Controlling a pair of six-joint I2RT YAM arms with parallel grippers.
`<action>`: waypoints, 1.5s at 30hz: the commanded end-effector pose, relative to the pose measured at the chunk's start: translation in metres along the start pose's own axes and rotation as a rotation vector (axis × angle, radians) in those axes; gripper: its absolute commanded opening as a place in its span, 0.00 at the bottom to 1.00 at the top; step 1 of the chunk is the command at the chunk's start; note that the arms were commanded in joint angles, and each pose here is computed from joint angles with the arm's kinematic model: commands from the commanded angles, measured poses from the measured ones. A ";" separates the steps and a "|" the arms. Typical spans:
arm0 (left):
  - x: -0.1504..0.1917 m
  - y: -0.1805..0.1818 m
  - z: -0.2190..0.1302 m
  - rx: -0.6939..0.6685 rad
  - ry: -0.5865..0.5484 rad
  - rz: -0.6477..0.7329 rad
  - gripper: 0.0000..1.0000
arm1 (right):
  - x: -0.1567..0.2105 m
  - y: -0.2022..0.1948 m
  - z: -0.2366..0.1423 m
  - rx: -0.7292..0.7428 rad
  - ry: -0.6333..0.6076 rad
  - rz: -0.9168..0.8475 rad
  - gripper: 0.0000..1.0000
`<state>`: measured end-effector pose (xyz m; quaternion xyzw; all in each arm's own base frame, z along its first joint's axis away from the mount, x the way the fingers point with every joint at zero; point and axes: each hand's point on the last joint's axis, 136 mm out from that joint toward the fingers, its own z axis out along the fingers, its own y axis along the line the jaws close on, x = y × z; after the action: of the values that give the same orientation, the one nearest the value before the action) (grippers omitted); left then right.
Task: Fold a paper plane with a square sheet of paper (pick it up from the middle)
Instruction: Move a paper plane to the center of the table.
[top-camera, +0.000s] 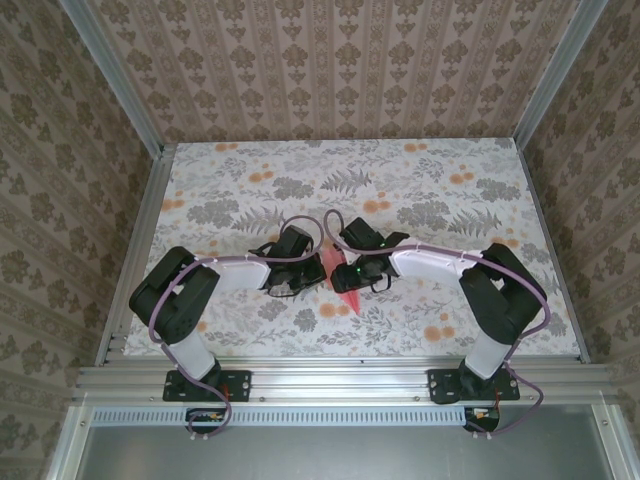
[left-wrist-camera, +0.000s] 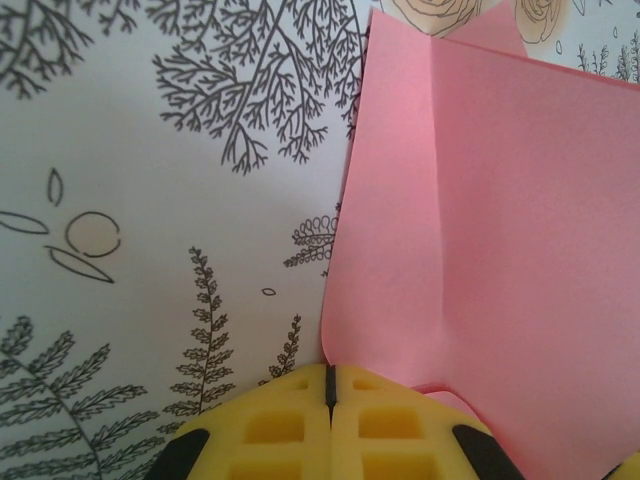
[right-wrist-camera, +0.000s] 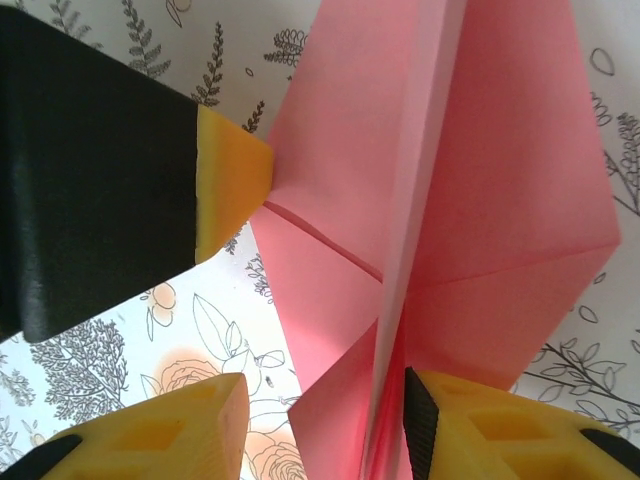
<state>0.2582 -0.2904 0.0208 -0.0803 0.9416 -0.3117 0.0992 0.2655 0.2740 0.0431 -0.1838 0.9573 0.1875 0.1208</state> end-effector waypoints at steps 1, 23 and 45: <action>-0.005 0.001 0.003 -0.005 -0.007 0.010 0.00 | 0.006 -0.005 0.002 0.059 0.021 0.018 0.46; -0.006 -0.013 -0.001 0.047 -0.021 0.020 0.00 | 0.018 -0.026 0.018 0.352 0.067 -0.005 0.21; -0.007 0.004 -0.101 -0.032 -0.235 0.039 0.40 | -0.025 -0.053 -0.010 0.238 -0.042 0.178 0.11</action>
<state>0.2543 -0.2552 0.1184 -0.0879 0.9105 -0.3393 0.2193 0.3051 0.2264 0.0492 -0.0920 0.9806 0.0590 0.1629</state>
